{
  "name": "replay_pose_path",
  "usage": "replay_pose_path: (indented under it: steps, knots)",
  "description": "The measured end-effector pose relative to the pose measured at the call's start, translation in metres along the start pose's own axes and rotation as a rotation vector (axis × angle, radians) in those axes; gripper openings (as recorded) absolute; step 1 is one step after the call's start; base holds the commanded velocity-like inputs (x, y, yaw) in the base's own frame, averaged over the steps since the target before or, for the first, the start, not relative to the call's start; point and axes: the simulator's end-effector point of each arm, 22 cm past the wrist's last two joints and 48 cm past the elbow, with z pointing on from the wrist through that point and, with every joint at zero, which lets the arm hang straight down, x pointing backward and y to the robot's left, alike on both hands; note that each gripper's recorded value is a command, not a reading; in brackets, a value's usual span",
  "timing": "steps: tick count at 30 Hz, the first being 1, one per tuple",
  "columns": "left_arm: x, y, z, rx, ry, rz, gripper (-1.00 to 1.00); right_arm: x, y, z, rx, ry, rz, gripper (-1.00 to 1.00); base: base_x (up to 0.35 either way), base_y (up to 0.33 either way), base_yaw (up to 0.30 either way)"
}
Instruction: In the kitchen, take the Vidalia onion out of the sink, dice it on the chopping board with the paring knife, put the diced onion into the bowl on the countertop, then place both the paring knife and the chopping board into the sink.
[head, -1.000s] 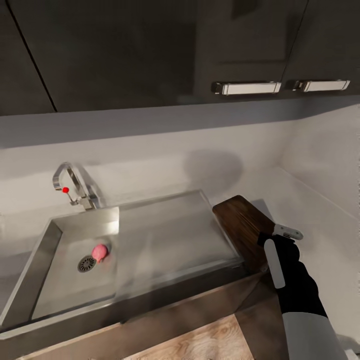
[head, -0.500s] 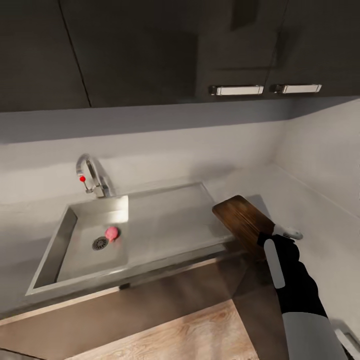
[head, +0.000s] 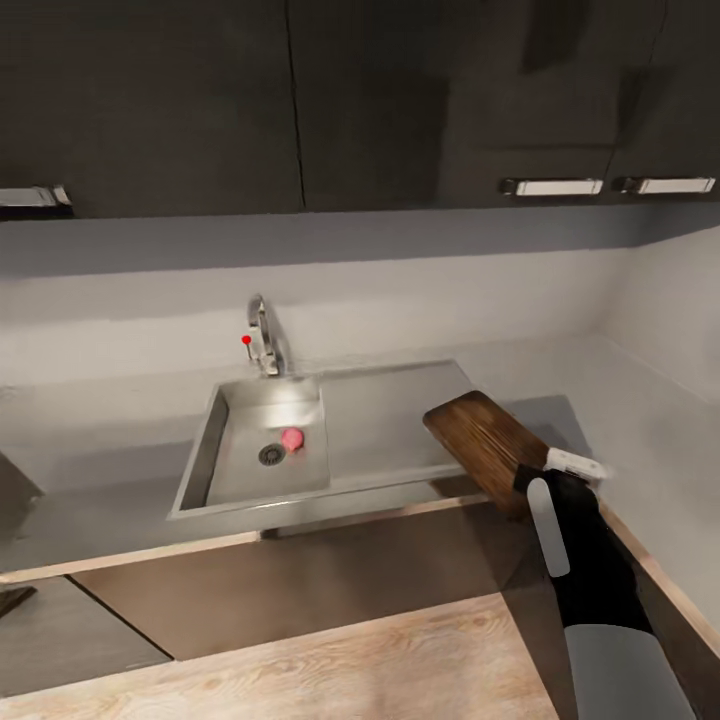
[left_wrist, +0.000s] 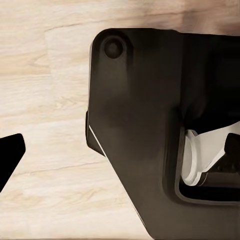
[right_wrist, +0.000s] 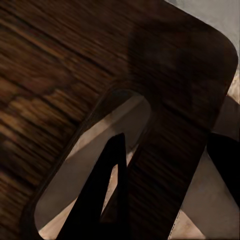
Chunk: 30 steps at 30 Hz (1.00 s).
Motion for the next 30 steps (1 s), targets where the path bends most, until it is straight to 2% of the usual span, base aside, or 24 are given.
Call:
replay_pose_path:
  steps: [30]
  knots:
    - [-0.009, -0.001, 0.005, 0.003, -0.032, 0.001, 1.00, -0.016, -0.008, -0.012, 0.002, -0.032, 0.013, -1.00, -0.017, 0.293, 0.228]
